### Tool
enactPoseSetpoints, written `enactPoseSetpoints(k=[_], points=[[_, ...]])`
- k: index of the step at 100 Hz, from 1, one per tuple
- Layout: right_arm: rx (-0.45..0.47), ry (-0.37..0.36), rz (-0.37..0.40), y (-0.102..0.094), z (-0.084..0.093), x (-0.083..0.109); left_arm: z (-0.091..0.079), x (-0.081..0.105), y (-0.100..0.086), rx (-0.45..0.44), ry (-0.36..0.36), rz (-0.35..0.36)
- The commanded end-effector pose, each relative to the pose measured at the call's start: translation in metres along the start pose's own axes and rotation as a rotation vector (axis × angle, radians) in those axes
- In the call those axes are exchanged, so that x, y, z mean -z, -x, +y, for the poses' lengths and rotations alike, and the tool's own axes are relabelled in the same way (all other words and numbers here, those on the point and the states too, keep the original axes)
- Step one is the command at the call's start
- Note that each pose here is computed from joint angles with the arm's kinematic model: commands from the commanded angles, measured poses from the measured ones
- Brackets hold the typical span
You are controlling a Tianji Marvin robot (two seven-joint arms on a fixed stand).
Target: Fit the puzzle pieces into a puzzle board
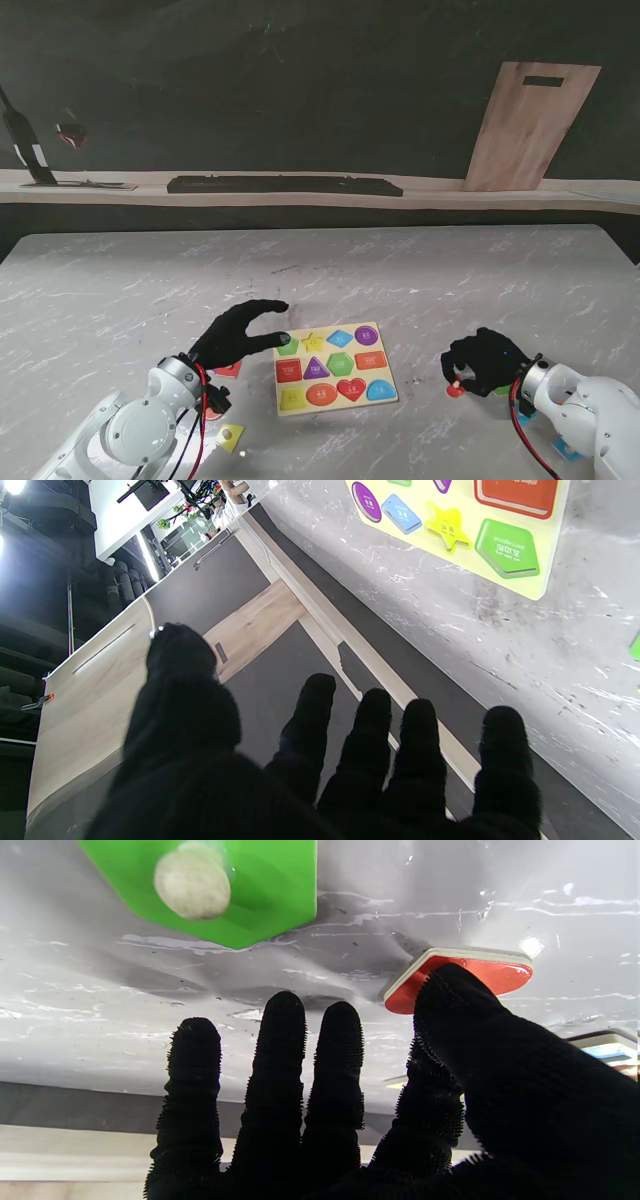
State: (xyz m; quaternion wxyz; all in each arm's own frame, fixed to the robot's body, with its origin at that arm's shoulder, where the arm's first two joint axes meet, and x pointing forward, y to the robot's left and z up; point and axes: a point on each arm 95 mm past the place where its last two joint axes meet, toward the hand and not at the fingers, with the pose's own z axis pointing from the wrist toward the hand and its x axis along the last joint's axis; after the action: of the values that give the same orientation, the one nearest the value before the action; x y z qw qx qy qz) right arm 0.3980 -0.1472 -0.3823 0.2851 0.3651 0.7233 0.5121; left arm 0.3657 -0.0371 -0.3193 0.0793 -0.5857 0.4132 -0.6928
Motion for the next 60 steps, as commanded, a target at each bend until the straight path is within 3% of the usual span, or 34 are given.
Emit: enactPoseSetpoints(k=[1,60], points=[[-0.008,-0.041,0.005,-0.004,-0.011,0.002,0.001,0.0,-0.001,0.005,0.002,0.0],[-0.1,0.058,0.017,-0.021,0.003,-0.01,-0.002,0.002,-0.001,0.003,-0.021,0.002]])
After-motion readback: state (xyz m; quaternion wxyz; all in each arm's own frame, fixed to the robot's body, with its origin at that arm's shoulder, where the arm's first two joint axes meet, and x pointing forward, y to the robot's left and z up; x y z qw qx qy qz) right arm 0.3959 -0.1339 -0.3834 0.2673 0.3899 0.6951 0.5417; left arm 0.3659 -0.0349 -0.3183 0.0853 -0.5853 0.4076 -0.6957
